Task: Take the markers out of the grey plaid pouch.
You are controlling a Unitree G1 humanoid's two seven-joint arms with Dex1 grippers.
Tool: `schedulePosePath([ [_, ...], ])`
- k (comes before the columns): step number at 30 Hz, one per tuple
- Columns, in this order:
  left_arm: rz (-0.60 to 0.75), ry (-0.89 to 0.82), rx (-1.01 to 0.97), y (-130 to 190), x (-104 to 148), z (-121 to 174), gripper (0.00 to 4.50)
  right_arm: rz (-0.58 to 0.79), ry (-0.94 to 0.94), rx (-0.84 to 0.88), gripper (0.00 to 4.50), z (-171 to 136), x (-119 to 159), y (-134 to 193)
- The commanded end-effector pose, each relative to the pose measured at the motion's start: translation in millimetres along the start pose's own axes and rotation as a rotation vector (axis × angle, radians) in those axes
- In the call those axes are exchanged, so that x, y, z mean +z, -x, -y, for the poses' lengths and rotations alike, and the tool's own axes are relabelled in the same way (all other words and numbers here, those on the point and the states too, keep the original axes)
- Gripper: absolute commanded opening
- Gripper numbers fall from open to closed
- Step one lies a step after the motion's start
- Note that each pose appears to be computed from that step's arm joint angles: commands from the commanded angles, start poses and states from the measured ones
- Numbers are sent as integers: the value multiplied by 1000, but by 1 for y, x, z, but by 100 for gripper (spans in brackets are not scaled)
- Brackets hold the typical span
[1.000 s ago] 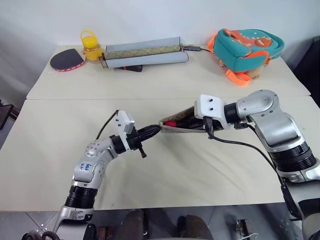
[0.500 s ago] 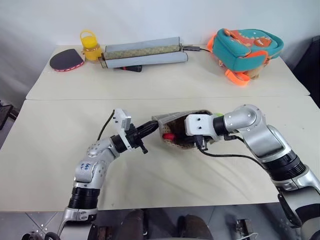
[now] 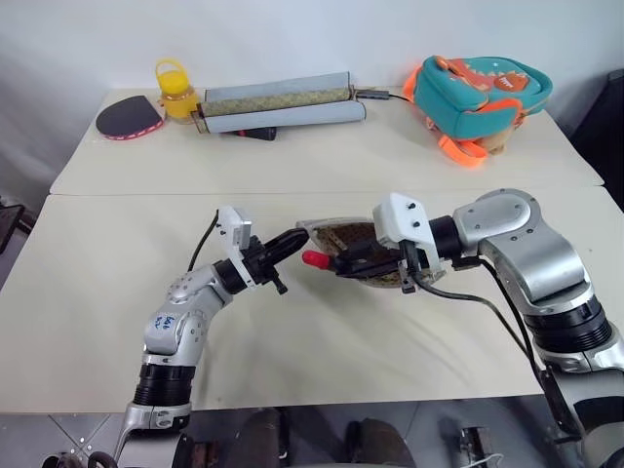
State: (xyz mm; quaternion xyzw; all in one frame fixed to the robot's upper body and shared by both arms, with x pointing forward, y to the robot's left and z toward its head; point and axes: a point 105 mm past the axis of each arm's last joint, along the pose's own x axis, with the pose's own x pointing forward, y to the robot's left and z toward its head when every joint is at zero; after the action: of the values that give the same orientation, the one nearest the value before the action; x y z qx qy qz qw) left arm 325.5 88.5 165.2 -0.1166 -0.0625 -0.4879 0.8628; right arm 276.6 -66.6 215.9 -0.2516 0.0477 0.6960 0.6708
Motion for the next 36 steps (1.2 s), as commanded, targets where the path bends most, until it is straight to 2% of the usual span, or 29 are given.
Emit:
schedulePosePath([
  [1, 28, -8, 17, 2, 8, -3, 0, 99, -4, 27, 53, -8, 21, 3],
  [3, 13, -34, 33, 5, 7, -5, 0, 154, 1, -46, 53, 2, 29, 5],
  [6, -5, -107, 74, 25, 16, -13, 0, 121, 101, -306, 53, 45, 28, 25],
  [11, -4, -232, 151, 56, 36, -23, 0, 33, 122, -413, 53, 61, 11, 61],
  [14, -4, -393, 239, 76, 53, -32, 0, -112, 119, -471, 53, 66, -17, 84],
  [16, -28, -487, 285, 88, 54, -35, 0, -285, 122, -483, 53, 65, -53, 94],
  [18, -15, -495, 312, 93, 54, -36, 0, -411, 121, -445, 53, 57, -82, 97],
  [21, -31, -516, 331, 100, 48, -37, 0, -493, 106, -432, 53, 51, -116, 95],
  [24, -180, -740, 305, 106, 31, -33, 0, -554, 105, -434, 53, 48, -145, 92],
  [26, -217, -801, 273, 109, 20, -25, 0, -530, 88, -422, 53, 44, -151, 86],
  [28, -181, -739, 303, 112, 15, -22, 0, -468, 67, -425, 53, 44, -148, 78],
  [31, -199, -726, 311, 118, 4, -18, 0, -410, 28, -421, 156, 42, -144, 73],
  [36, -197, -718, 341, 122, 3, -21, 0, -394, 15, -418, 327, 40, -143, 73],
])
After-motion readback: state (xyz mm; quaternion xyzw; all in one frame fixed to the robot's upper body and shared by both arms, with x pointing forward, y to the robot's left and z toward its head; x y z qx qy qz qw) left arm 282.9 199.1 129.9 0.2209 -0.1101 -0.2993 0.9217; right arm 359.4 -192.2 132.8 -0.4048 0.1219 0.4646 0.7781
